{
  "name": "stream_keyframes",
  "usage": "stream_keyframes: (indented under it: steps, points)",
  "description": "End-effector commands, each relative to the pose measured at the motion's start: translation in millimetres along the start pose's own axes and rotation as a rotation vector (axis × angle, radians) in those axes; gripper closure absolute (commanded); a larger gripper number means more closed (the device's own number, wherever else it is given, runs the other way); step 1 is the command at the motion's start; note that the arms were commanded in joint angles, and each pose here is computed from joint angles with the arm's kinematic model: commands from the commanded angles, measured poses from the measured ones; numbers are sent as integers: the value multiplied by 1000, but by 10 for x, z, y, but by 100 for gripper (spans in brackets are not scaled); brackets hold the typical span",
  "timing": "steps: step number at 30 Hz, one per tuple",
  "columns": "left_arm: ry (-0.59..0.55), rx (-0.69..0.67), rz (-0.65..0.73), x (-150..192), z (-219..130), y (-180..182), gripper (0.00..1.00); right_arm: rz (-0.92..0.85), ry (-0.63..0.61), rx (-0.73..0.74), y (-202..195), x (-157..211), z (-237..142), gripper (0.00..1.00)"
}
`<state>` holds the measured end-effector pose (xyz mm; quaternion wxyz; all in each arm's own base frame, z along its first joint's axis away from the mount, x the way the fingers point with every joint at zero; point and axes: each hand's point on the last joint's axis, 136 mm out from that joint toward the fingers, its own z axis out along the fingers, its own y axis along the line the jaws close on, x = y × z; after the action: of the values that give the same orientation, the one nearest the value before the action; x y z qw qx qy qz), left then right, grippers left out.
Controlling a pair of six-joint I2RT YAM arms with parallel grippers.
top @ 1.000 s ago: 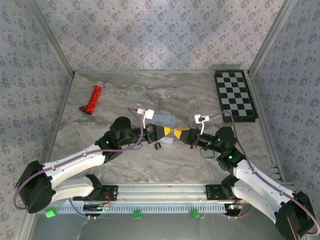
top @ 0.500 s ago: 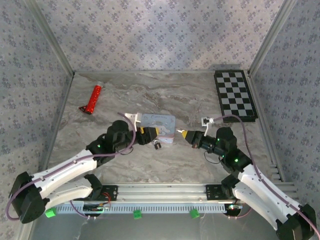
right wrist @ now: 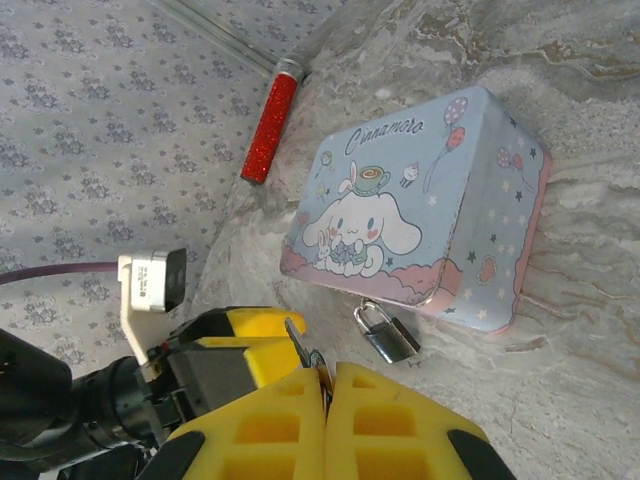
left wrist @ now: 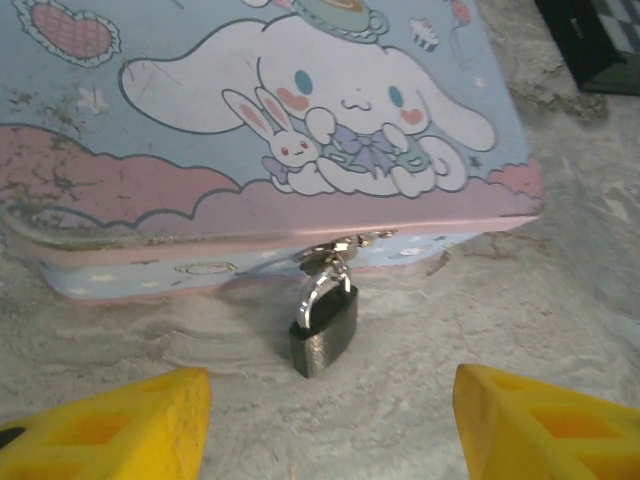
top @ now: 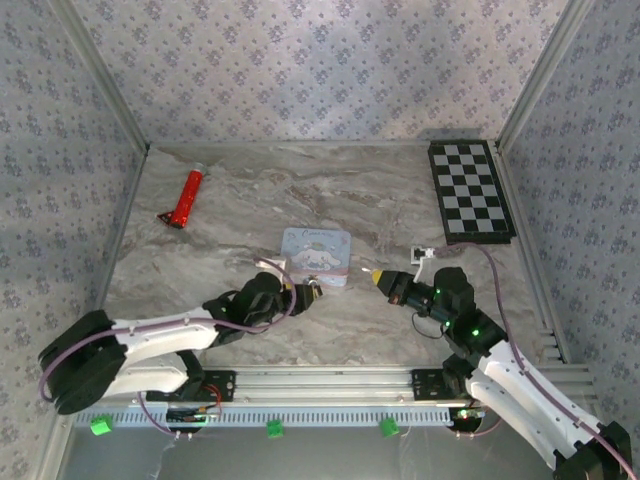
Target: Unlock the padlock with the key
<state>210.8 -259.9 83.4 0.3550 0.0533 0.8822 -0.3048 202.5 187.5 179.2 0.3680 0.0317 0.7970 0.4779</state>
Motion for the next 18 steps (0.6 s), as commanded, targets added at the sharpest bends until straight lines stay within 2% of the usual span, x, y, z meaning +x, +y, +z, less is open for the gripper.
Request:
stream_keyframes:
  steps: [1, 13, 18]
  points:
    - [-47, 26, 27, -85, 126, -99, 37, 12, -19, -11, 12, -6, -22, 100]
    - [25, -19, 22, 160, 650, -92, 48, 30, -19, -28, -2, 41, -58, 100]
    - [43, -39, 14, 223, 781, -62, 56, 30, -19, -31, 8, 41, -61, 100]
